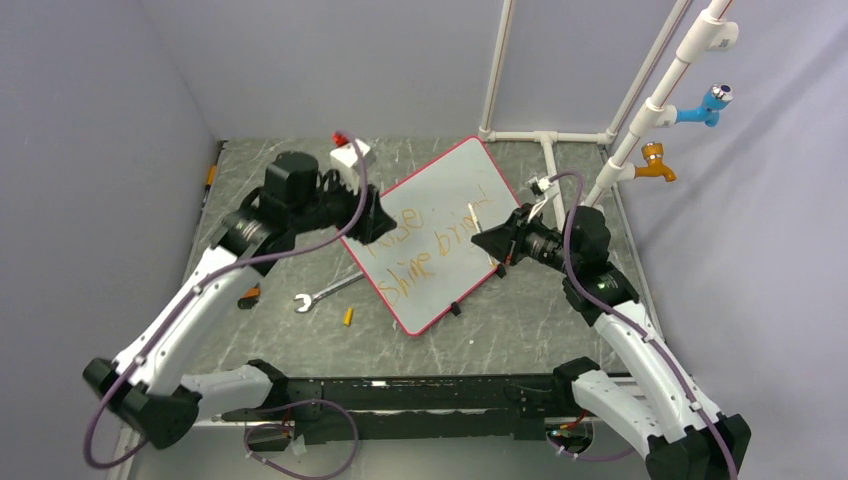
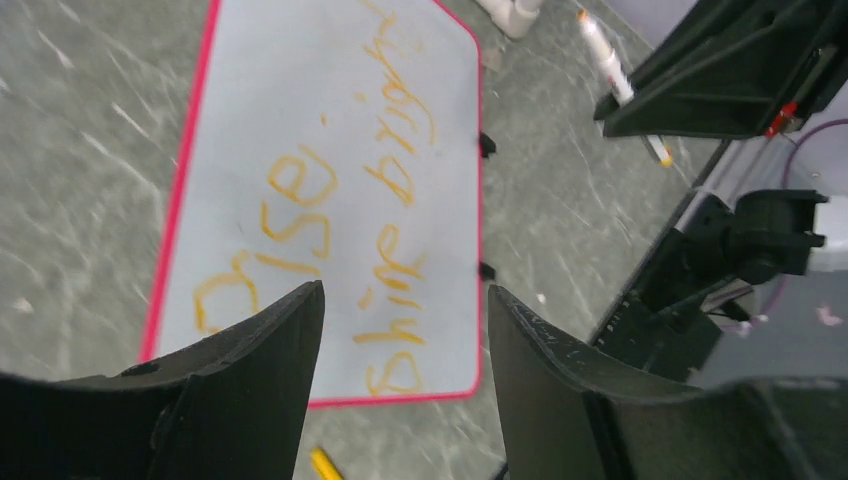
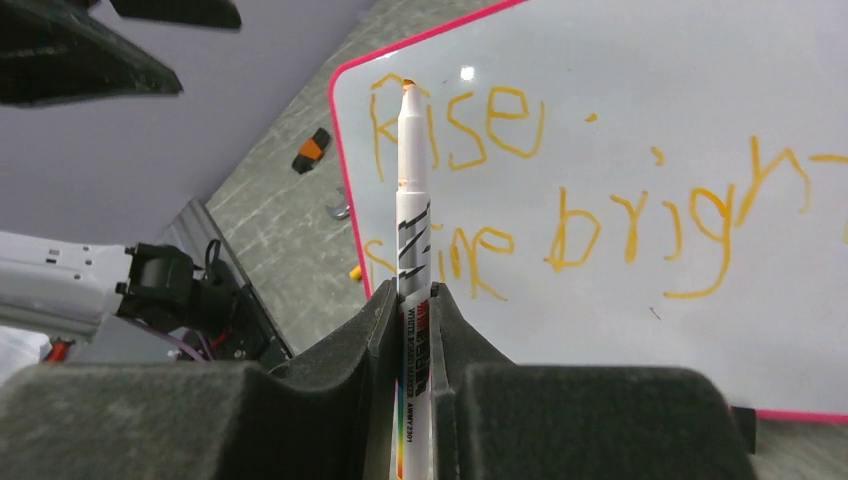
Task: Write a sentence on the whiteboard
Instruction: Pick up the sentence at the center of the board.
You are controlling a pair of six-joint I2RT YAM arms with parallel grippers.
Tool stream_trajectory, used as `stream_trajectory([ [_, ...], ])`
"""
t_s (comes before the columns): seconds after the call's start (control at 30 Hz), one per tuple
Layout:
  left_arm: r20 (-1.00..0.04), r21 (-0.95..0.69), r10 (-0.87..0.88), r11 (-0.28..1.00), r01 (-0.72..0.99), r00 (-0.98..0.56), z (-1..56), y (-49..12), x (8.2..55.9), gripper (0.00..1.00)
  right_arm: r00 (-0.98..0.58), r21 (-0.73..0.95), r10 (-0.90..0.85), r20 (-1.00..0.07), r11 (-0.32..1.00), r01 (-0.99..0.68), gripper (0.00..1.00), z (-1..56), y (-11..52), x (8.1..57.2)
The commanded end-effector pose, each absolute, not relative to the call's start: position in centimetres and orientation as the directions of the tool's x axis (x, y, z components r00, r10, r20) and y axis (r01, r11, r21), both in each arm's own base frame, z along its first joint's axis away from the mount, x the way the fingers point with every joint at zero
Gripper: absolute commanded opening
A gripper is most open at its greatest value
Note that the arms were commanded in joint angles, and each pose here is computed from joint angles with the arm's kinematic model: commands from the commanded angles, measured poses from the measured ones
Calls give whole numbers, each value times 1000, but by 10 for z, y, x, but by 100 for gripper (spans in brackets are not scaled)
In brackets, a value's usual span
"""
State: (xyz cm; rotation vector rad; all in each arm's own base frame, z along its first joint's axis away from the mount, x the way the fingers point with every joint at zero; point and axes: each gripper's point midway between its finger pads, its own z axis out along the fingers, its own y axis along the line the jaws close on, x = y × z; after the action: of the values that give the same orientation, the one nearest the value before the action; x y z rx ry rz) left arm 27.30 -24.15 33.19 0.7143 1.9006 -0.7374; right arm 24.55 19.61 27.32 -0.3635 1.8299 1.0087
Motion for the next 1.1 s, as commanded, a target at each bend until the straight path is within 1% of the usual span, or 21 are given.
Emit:
stream_trajectory([
  [0.0, -871, -353, 22, 666, 657, -491, 322, -231, 243, 64, -299, 342, 169, -939, 545, -766, 0, 297, 207, 237],
  [0.03, -861, -354, 9, 708, 611, -509, 312, -221, 242, 63, -284, 334, 176, -943, 538, -774, 0, 298, 208, 235],
  [0.1, -832, -368, -4, 753, 546, -555, 291, -206, 233, 60, -260, 319, 185, -948, 524, -790, 0, 299, 211, 230],
  [0.23, -769, -399, -37, 808, 434, -638, 247, -182, 209, 54, -253, 311, 181, -950, 525, -792, 0, 300, 215, 228],
  [0.37, -720, -372, -49, 870, 324, -692, 209, -155, 190, 52, -251, 309, 181, -951, 529, -790, 0, 301, 217, 225],
  [0.47, -681, -353, -67, 903, 246, -730, 182, -141, 182, 46, -254, 314, 186, -949, 526, -790, 0, 302, 219, 224],
  [0.53, -651, -348, -95, 919, 185, -753, 164, -135, 177, 44, -258, 317, 186, -948, 524, -791, 0, 303, 220, 223],
  [0.63, -619, -336, -124, 934, 119, -775, 132, -130, 173, 44, -256, 313, 180, -950, 525, -792, 0, 302, 221, 221],
  [0.77, -602, -310, -120, 946, 92, -790, 107, -132, 177, 52, -261, 313, 172, -950, 532, -787, 0, 300, 220, 220],
  [0.83, -582, -282, -108, 956, 76, -806, 93, -133, 179, 54, -269, 315, 165, -949, 533, -786, 0, 299, 221, 220],
  [0.9, -561, -243, -78, 967, 73, -824, 75, -132, 181, 54, -269, 313, 160, -950, 536, -784, 0, 300, 221, 219],
  [1.07, -567, -224, -28, 967, 122, -823, 58, -142, 190, 52, -263, 308, 162, -951, 541, -783, 0, 301, 219, 217],
])
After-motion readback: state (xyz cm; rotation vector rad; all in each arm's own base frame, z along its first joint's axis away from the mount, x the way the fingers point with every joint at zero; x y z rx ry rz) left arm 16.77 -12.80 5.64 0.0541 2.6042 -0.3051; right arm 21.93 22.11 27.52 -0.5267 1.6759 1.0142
